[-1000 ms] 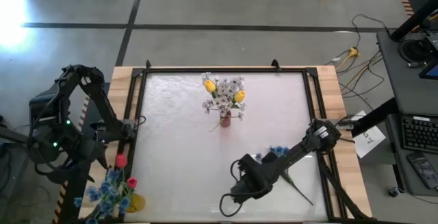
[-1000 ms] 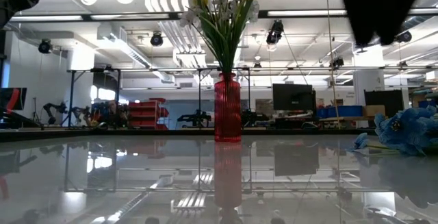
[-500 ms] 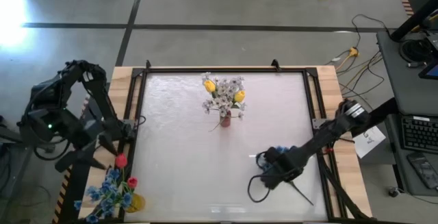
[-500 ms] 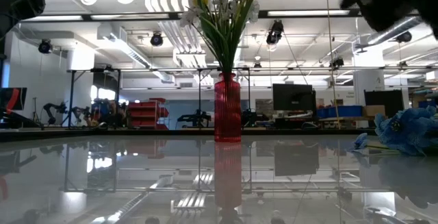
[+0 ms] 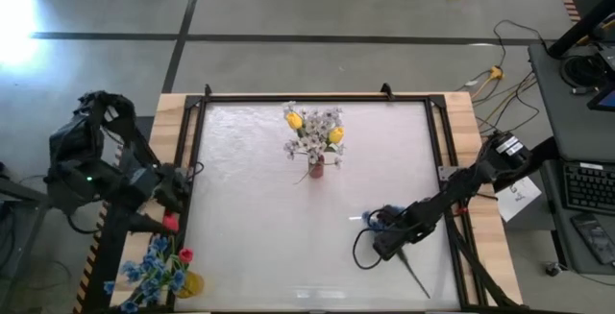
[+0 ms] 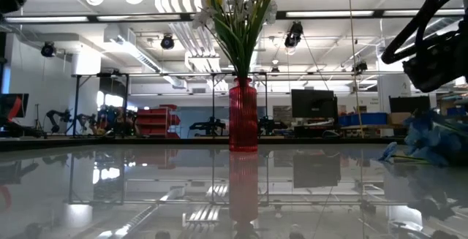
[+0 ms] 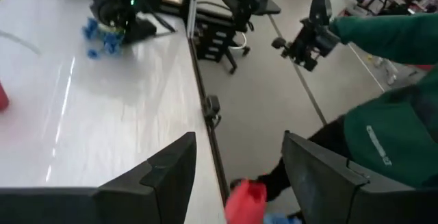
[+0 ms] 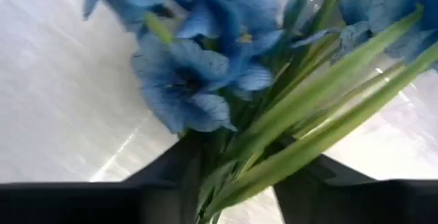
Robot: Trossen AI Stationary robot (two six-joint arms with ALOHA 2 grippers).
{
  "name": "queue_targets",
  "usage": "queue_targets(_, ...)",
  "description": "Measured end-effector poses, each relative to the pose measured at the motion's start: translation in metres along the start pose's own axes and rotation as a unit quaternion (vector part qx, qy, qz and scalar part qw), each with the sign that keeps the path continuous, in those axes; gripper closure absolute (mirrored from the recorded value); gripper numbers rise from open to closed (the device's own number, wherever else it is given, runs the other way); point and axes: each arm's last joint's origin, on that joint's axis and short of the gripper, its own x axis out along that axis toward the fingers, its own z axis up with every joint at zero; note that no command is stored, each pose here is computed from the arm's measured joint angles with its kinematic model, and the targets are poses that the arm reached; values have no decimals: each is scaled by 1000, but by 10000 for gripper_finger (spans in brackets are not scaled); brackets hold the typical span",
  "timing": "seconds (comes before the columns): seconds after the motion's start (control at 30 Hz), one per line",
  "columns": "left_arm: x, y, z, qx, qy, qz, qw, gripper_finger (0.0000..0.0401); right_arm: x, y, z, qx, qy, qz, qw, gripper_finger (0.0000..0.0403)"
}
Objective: Sort flowers into vase by color
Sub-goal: Put the blue flower into the yellow flower vase
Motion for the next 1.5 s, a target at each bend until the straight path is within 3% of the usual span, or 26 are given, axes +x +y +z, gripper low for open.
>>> queue_targets(0.23, 18, 7, 16, 45, -18, 30, 998, 200, -15, 20, 4, -30, -47, 45, 997, 374)
queue_targets(0.43, 17, 11, 24, 59, -51, 50, 996, 200, -72, 66, 11, -60, -191, 135, 970, 388)
queue_targets(0.53, 18, 11, 26, 59, -76, 66, 993, 200, -106, 93, 16, -78, -291, 179, 937, 388)
queue_targets(0.67, 31, 4, 28, 68, -104, 64, 990, 200, -156, 128, 28, -89, -421, 237, 871, 389)
queue_targets(0.83, 52, -4, 30, 73, -116, 54, 989, 200, -199, 163, 50, -151, -488, 279, 813, 389)
queue_targets(1.03, 70, -8, 26, 54, -87, 62, 993, 180, -242, 183, 75, -204, -538, 279, 769, 390)
queue_targets(1.27, 87, -2, 19, 23, -42, 100, 994, 147, -279, 207, 98, -292, -577, 296, 703, 390)
queue_targets(1.4, 101, 4, 20, 23, -32, 131, 991, 145, -280, 222, 114, -315, -590, 295, 682, 390)
queue_targets(1.5, 108, 6, 25, 37, -36, 130, 990, 145, -272, 230, 125, -319, -593, 288, 681, 390)
